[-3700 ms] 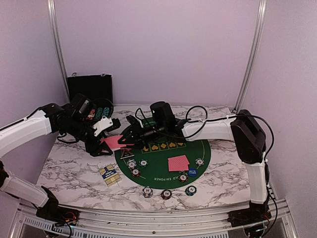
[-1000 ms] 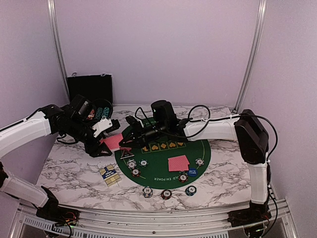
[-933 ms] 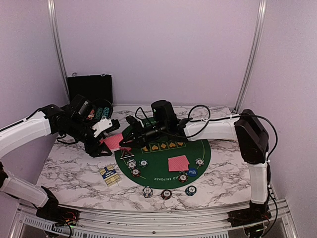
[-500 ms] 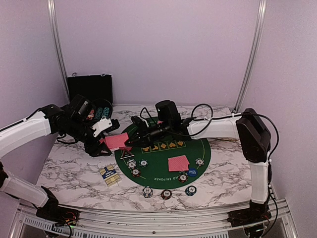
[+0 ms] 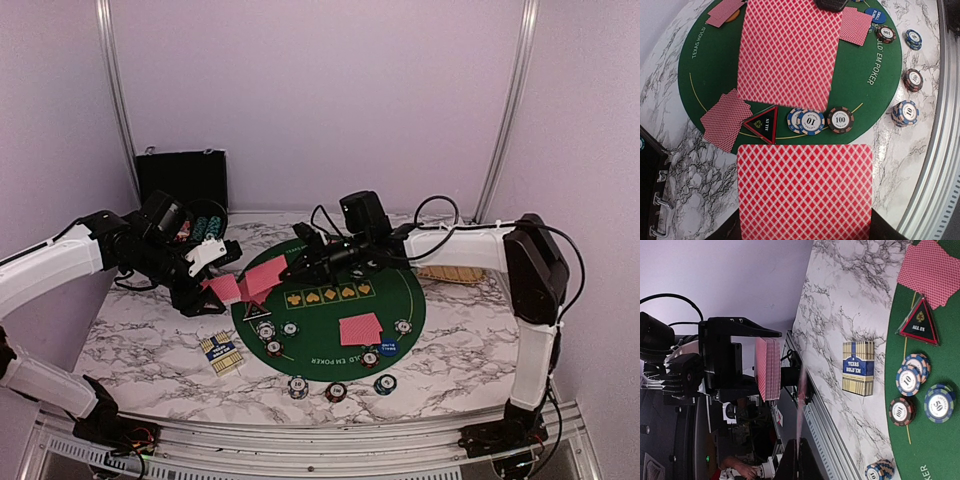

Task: Distribute texas hold em gaming equipment

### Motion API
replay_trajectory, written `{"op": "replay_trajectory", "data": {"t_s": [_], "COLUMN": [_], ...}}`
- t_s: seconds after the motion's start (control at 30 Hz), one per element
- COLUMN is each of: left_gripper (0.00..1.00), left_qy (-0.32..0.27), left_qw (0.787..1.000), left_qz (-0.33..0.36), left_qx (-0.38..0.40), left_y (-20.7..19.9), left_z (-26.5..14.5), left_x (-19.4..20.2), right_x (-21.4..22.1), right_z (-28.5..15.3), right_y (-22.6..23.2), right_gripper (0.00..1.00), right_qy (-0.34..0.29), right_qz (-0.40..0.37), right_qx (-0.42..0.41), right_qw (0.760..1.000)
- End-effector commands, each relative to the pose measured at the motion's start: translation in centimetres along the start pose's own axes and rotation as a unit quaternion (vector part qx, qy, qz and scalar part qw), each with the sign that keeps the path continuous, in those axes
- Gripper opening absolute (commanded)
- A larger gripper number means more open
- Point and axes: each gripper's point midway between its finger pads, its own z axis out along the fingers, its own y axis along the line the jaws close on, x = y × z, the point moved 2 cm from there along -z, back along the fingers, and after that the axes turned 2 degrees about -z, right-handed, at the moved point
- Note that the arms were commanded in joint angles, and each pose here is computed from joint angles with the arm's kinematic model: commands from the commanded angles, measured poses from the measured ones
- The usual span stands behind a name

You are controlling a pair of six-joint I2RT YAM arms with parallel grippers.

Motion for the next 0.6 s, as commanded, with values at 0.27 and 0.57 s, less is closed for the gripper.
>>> {"op": "replay_trajectory", "data": {"t_s": [0.27,0.57], "left_gripper": [0.00,0.00], "left_qy": [-0.016,-0.016], "left_qw": [1.000,1.000], "left_qz": [0.004,0.002], "left_qx": [-0.008,-0.009], "left_y": [0.1,0.1], "left_z": [-0.7,-0.7], "left_x": [-0.4,-0.3], "right_x": [-1.6,-5.0], "right_z": [-4.0,-7.1], "right_y": [-3.5,-7.5], "right_gripper": [0.00,0.00], "right_qy": [-0.013,-0.022], "right_qz": [-0.058,-0.163], "right_qx": [0.173,0.401], "right_qw": [0.983,0.901]}}
